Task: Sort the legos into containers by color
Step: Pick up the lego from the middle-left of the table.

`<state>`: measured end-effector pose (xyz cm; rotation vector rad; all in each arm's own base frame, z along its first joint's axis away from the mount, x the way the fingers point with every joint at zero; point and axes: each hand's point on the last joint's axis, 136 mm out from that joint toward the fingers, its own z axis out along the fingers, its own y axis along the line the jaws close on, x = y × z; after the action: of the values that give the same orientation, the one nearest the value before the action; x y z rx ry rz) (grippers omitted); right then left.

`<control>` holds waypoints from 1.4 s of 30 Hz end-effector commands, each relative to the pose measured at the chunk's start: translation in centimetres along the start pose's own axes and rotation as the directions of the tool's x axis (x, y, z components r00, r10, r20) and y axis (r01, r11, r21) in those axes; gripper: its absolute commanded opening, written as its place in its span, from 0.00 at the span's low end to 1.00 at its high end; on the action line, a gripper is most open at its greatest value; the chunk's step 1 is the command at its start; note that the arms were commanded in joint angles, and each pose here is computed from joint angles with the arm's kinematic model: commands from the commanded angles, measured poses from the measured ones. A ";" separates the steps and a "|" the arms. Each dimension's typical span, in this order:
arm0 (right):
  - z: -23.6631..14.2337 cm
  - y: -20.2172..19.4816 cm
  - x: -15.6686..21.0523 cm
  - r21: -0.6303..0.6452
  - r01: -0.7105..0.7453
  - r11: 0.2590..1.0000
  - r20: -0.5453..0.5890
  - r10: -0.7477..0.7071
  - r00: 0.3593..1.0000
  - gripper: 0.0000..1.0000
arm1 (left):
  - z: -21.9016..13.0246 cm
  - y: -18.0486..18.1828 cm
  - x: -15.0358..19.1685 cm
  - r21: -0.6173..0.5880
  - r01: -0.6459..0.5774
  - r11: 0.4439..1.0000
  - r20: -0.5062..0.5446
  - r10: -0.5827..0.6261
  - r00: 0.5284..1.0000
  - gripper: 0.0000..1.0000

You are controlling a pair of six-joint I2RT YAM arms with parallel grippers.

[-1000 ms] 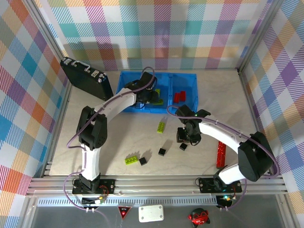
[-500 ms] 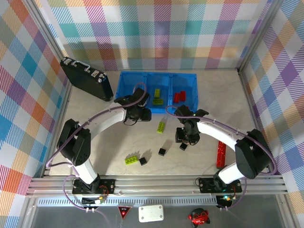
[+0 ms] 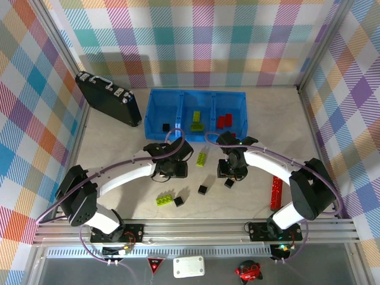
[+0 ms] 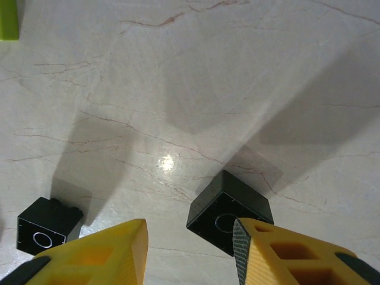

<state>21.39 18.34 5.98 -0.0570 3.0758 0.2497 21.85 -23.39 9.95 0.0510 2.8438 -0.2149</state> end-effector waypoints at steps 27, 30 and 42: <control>-1.5 2.4 1.2 -0.156 0.156 0.975 0.001 -0.158 0.987 0.44 | 2.6 1.3 10.5 -0.212 0.267 0.940 0.002 -0.273 0.962 0.55; -1.5 2.7 1.1 -0.168 0.157 0.973 0.002 -0.159 0.987 0.44 | 3.4 0.7 10.9 -0.175 0.270 0.947 -0.020 -0.278 0.960 0.57; -2.1 3.0 0.8 -0.178 0.147 0.973 0.014 -0.147 0.989 0.44 | 4.2 0.3 11.3 -0.158 0.246 0.956 -0.042 -0.255 0.966 0.56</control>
<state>20.52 20.58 8.17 -0.2808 3.0210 0.4908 12.73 -23.97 3.23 -0.3545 2.8978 -0.0717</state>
